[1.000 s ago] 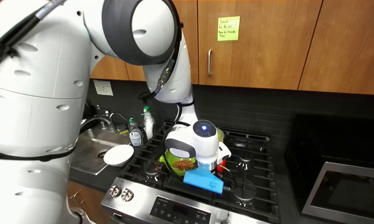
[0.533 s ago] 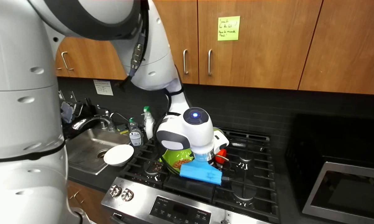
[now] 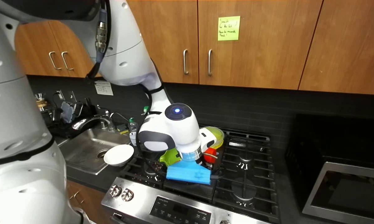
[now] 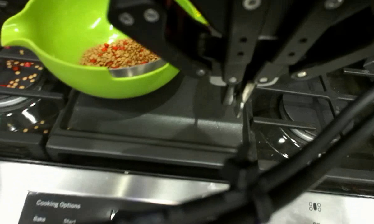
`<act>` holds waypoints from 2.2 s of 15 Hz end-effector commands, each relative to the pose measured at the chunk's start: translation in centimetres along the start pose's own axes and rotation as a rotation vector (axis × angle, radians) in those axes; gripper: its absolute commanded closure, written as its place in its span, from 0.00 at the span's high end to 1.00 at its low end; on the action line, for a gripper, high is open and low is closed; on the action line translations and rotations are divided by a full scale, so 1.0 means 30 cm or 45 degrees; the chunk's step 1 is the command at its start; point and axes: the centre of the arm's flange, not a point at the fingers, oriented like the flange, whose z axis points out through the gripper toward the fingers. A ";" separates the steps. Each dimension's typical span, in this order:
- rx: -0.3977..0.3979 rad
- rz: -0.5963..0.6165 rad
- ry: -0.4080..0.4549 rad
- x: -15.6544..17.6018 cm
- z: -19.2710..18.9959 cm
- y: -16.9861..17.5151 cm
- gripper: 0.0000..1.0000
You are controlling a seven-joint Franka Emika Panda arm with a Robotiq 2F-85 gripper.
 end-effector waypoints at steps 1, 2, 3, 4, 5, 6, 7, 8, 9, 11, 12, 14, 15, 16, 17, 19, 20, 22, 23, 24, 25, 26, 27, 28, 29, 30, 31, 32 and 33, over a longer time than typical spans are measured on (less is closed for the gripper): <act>-0.012 -0.063 -0.044 0.002 -0.103 -0.060 0.01; -0.015 -0.080 -0.042 0.009 -0.099 -0.070 0.01; -0.015 -0.092 -0.042 0.017 -0.102 -0.086 0.01; -0.018 -0.106 -0.039 0.022 -0.097 -0.097 0.01; -0.023 -0.121 -0.035 0.032 -0.098 -0.108 0.01; -0.025 -0.134 -0.035 0.044 -0.106 -0.118 0.01; -0.030 -0.152 -0.033 0.052 -0.113 -0.129 0.01; -0.046 -0.179 -0.034 0.058 -0.119 -0.144 0.01; -0.064 -0.202 -0.031 0.061 -0.125 -0.157 0.01; -0.095 -0.241 -0.035 0.068 -0.131 -0.172 0.01; -0.103 -0.261 -0.047 0.068 -0.130 -0.179 0.01; -0.107 -0.300 -0.084 0.061 -0.126 -0.197 0.01; -0.122 -0.317 -0.096 0.051 -0.119 -0.207 0.01; -0.131 -0.333 -0.110 0.043 -0.111 -0.216 0.01; -0.139 -0.348 -0.128 0.033 -0.100 -0.225 0.01; -0.156 -0.375 -0.164 0.015 -0.084 -0.242 0.01; -0.162 -0.386 -0.175 0.008 -0.083 -0.249 0.01; -0.180 -0.407 -0.198 -0.001 -0.087 -0.261 0.01; -0.188 -0.418 -0.211 -0.001 -0.093 -0.265 0.01; -0.197 -0.429 -0.219 -0.005 -0.102 -0.270 0.01; -0.204 -0.441 -0.225 -0.010 -0.110 -0.275 0.01; -0.211 -0.452 -0.232 -0.014 -0.116 -0.278 0.01; -0.210 -0.463 -0.240 -0.022 -0.120 -0.279 0.01; -0.217 -0.475 -0.247 -0.029 -0.122 -0.276 0.01; -0.212 -0.489 -0.254 -0.039 -0.128 -0.272 0.01; -0.206 -0.498 -0.259 -0.045 -0.132 -0.270 0.01; -0.205 -0.508 -0.264 -0.054 -0.137 -0.269 0.01; -0.194 -0.517 -0.267 -0.063 -0.143 -0.267 0.01; -0.181 -0.523 -0.276 -0.066 -0.149 -0.270 0.01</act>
